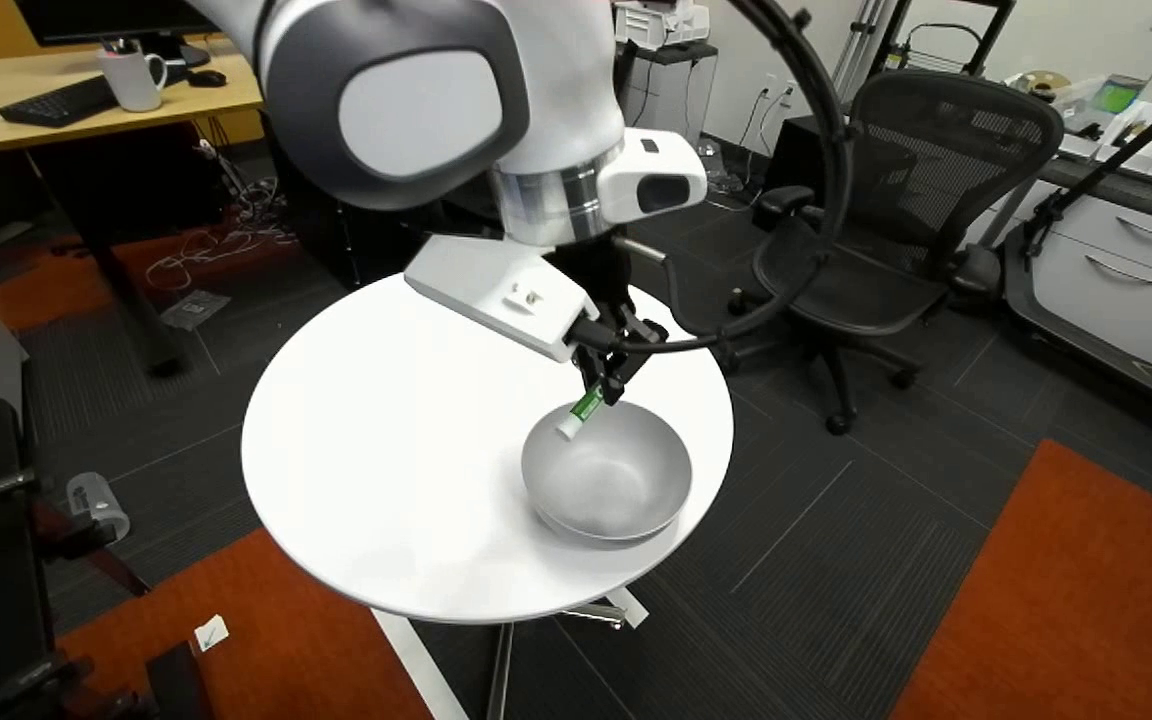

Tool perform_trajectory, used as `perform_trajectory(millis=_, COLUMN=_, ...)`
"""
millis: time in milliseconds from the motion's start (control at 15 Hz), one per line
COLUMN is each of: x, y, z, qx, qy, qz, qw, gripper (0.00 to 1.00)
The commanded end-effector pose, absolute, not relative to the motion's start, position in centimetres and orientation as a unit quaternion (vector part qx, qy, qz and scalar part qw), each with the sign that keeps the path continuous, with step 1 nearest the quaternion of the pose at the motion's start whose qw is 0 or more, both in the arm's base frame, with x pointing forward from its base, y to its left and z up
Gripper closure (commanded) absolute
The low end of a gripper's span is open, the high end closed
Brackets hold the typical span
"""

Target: Place the green marker inside the grey bowl

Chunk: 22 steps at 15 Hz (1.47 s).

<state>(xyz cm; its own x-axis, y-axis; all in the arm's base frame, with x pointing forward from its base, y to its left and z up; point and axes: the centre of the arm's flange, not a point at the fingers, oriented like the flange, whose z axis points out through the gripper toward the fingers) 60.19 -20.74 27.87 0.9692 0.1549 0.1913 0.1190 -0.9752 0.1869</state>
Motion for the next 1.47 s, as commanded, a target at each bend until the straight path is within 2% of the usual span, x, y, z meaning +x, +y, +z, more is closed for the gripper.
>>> perform_trajectory(millis=0, x=62.4, y=-22.6, z=26.4, qx=0.992, qy=0.034, qz=0.096, qw=0.070, gripper=0.95)
perform_trajectory(millis=67, x=62.5, y=-22.9, z=26.0, qx=0.993, qy=0.028, qz=0.097, qw=0.067, gripper=0.56)
perform_trajectory(millis=133, x=62.7, y=-23.1, z=25.8, qx=0.993, qy=0.025, qz=0.096, qw=0.065, gripper=0.53)
perform_trajectory(millis=267, x=62.9, y=-23.4, z=25.5, qx=0.993, qy=0.020, qz=0.097, qw=0.062, gripper=0.41)
perform_trajectory(millis=600, x=63.1, y=-23.5, z=25.4, qx=0.993, qy=0.009, qz=0.101, qw=0.059, gripper=0.02)
perform_trajectory(millis=1400, x=62.6, y=-23.3, z=25.2, qx=0.992, qy=0.017, qz=0.108, qw=0.070, gripper=0.00)
